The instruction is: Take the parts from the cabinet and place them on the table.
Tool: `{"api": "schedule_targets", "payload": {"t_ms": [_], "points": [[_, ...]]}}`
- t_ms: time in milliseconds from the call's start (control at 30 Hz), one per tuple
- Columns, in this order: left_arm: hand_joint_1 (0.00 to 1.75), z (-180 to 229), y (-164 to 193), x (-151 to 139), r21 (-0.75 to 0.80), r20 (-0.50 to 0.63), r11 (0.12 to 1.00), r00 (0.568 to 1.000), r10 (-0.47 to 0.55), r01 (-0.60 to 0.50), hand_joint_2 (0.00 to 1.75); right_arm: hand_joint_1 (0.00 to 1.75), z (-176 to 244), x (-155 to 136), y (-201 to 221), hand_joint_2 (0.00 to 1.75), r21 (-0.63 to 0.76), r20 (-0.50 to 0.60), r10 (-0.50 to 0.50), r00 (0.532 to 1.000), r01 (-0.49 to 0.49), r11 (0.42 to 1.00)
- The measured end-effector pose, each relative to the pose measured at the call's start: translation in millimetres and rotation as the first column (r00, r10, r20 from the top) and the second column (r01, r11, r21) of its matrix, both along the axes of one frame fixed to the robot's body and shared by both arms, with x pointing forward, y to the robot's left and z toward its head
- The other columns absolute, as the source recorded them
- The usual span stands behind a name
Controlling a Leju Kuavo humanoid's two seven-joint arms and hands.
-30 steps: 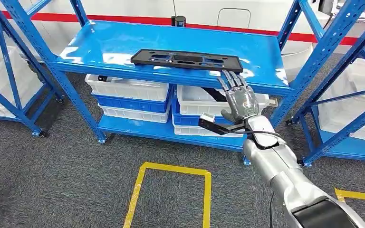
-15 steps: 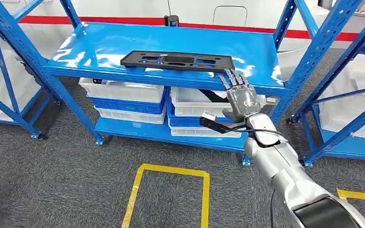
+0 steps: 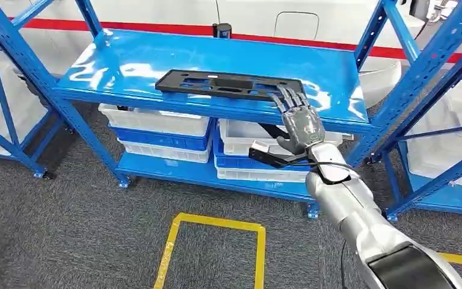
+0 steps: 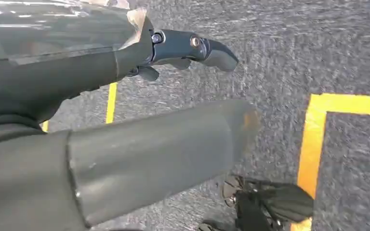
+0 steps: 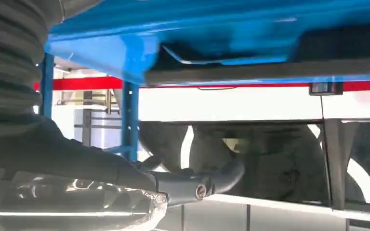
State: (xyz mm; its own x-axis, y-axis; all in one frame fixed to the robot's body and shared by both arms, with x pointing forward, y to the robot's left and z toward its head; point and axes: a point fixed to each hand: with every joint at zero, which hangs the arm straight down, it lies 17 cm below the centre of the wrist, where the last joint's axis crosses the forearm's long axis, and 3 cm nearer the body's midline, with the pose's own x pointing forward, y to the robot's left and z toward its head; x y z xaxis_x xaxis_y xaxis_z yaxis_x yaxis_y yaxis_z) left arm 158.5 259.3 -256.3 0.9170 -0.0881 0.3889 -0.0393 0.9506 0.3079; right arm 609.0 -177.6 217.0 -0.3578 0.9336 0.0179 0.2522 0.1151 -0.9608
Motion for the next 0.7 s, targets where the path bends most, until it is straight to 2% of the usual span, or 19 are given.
{"api": "schedule_targets", "payload": {"t_ms": [233,700], "points": [[0.0,0.1,1.0,0.3,0.003,0.0,1.0,1.0,0.0,0.0,0.0,0.0,-11.9,-2.1,-5.6,1.75,-0.006,-0.019,-0.01,1.0,0.009,1.0],[0.0,-0.3,2.3,-0.9,0.007,-0.006,1.0,1.0,0.002,-0.002,0.0,0.0,-6.4,-0.4,-3.8,1.75,-0.008,-0.008,-0.002,1.0,0.002,1.0]]}}
